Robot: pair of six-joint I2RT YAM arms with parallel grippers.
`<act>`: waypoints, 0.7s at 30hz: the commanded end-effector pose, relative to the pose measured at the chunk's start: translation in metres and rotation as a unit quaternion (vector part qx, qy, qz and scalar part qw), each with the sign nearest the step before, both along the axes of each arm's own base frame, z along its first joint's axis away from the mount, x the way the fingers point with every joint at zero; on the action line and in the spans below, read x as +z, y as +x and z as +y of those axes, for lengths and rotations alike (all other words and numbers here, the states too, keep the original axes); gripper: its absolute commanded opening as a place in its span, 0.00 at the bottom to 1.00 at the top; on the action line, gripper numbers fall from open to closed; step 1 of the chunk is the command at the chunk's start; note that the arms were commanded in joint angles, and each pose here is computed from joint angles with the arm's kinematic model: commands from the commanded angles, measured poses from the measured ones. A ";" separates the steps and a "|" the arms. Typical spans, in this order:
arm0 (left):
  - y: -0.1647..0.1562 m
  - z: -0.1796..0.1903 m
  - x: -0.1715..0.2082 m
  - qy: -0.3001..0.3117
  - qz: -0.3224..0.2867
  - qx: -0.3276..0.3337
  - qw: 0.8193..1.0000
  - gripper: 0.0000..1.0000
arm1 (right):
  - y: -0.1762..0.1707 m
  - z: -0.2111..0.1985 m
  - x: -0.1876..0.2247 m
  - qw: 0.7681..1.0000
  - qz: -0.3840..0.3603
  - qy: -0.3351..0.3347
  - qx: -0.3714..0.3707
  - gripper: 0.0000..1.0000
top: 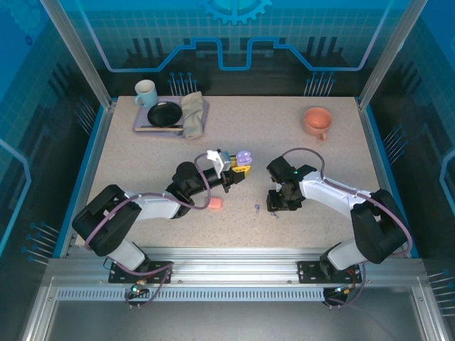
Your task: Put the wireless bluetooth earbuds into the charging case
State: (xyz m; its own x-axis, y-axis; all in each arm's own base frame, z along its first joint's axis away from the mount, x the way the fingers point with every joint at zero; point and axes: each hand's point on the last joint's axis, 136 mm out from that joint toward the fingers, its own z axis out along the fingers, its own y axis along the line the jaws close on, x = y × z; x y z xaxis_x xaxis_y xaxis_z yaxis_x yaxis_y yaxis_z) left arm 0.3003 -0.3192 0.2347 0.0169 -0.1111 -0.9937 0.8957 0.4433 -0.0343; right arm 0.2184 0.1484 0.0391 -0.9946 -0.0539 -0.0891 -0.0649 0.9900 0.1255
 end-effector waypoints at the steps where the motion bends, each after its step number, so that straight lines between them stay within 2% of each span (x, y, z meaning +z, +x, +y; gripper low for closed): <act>1: 0.001 0.004 0.013 -0.010 -0.016 0.005 1.000 0.00 | -0.008 0.008 -0.010 0.999 0.020 0.005 0.033 0.42; 13: 0.002 0.004 0.013 -0.009 -0.014 0.006 1.000 0.00 | -0.018 0.011 -0.028 0.996 0.042 -0.034 0.067 0.40; 21: 0.003 0.003 0.012 -0.009 -0.012 0.004 1.000 0.00 | -0.008 0.008 -0.033 0.995 0.038 -0.059 0.070 0.35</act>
State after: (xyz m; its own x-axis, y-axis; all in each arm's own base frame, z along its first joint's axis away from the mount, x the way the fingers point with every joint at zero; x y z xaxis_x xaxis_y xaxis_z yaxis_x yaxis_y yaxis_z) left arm 0.3010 -0.3189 0.2331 0.0109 -0.1070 -0.9942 0.8948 0.4448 -0.0380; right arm 0.2036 0.1561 0.0107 -0.9857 -0.1682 0.0096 -0.1674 0.9843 0.0562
